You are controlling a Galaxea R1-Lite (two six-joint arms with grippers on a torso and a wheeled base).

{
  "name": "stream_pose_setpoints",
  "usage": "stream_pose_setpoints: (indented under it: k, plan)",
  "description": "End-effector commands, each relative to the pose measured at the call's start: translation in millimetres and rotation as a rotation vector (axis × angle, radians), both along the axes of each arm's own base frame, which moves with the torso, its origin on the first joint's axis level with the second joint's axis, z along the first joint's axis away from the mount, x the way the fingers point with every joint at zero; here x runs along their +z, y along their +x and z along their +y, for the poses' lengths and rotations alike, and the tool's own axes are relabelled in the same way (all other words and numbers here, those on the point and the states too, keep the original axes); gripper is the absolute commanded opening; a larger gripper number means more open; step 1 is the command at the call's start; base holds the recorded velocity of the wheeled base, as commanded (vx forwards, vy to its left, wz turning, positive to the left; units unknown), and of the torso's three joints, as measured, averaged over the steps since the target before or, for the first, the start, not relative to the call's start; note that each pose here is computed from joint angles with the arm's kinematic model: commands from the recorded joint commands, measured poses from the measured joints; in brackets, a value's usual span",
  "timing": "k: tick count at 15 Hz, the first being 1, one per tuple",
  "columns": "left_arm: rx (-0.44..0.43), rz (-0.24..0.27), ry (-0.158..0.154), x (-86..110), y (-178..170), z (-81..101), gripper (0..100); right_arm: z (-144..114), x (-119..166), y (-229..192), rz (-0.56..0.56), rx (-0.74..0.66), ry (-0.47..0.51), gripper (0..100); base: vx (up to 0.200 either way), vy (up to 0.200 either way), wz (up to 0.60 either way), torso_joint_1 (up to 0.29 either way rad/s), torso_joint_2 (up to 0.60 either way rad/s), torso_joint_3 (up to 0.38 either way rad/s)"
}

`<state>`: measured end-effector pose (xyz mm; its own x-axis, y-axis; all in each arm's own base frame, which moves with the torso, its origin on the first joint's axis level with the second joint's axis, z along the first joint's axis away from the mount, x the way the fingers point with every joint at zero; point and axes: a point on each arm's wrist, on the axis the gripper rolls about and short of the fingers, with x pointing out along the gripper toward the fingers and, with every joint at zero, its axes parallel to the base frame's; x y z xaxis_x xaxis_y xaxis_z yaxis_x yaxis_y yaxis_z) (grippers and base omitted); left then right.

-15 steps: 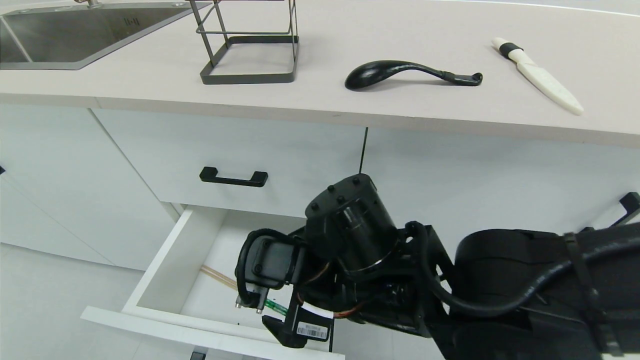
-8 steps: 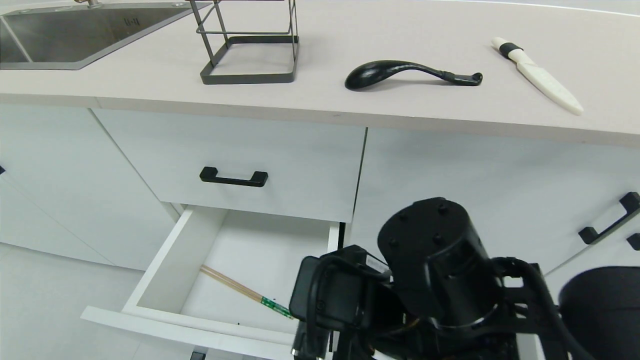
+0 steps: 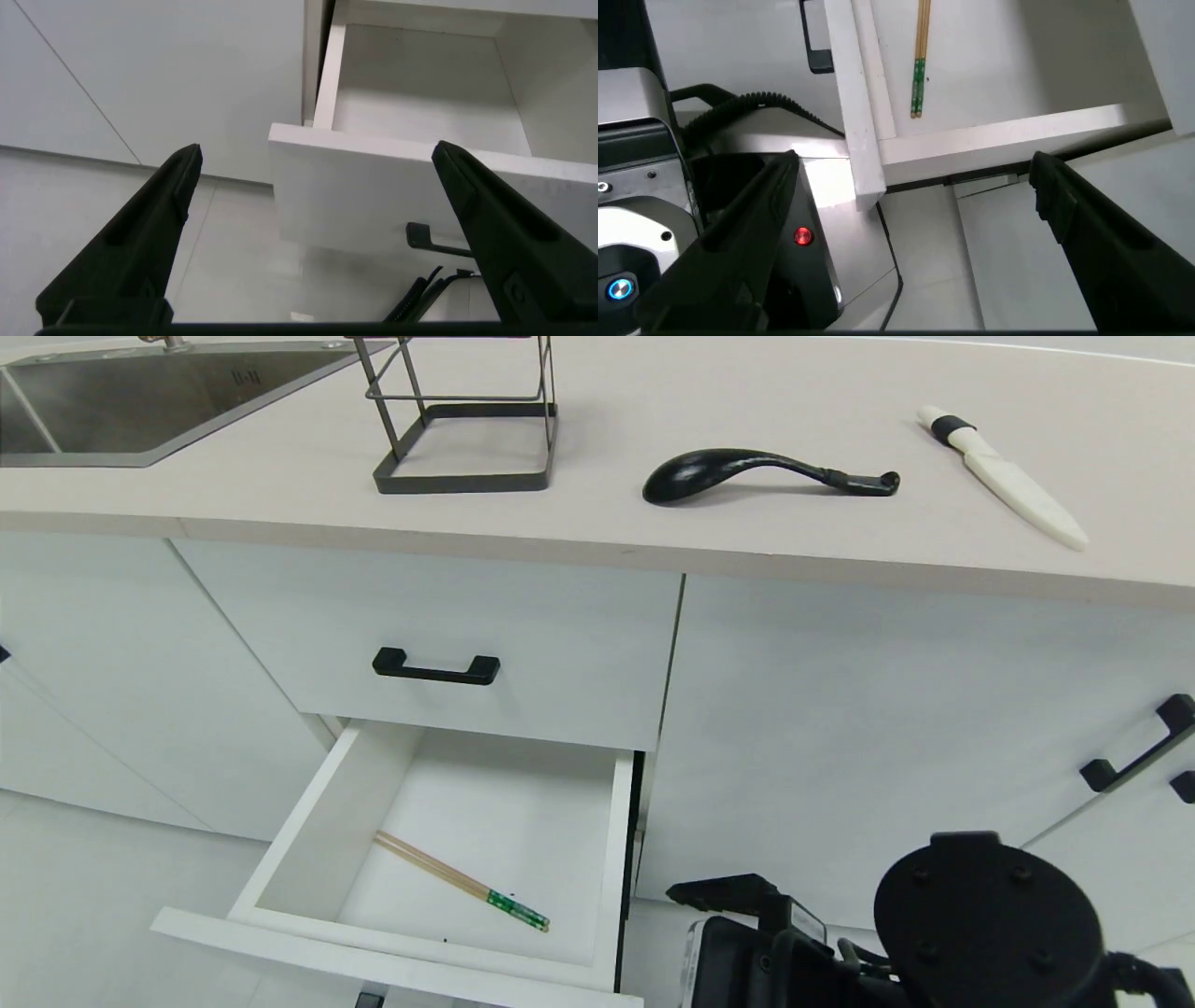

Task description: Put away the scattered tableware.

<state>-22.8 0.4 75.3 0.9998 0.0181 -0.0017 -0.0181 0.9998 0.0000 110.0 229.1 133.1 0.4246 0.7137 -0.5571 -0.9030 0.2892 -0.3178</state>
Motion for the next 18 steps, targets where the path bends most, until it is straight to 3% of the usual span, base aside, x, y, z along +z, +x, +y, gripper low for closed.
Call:
stream_pose_setpoints:
  k: [1, 7, 18]
  plan:
    - [0.000, 0.001, 0.000, 0.1, 0.1, 0.0, 100, -2.3, 0.7, -2.0, -0.006, 0.005, 0.001, 100, 0.000, 0.000, 0.00, 0.000, 0.00, 0.000]
    - [0.000, 0.001, 0.000, 0.1, 0.1, 0.0, 100, -0.5, 1.1, -6.3, -0.007, 0.024, 0.002, 100, 0.000, 0.000, 0.00, 0.174, -0.09, -0.087]
    - [0.000, 0.001, 0.000, 0.1, 0.1, 0.0, 100, -0.1, 0.7, -6.6, -0.005, 0.026, 0.002, 100, 0.000, 0.000, 0.00, 0.188, -0.53, -0.210]
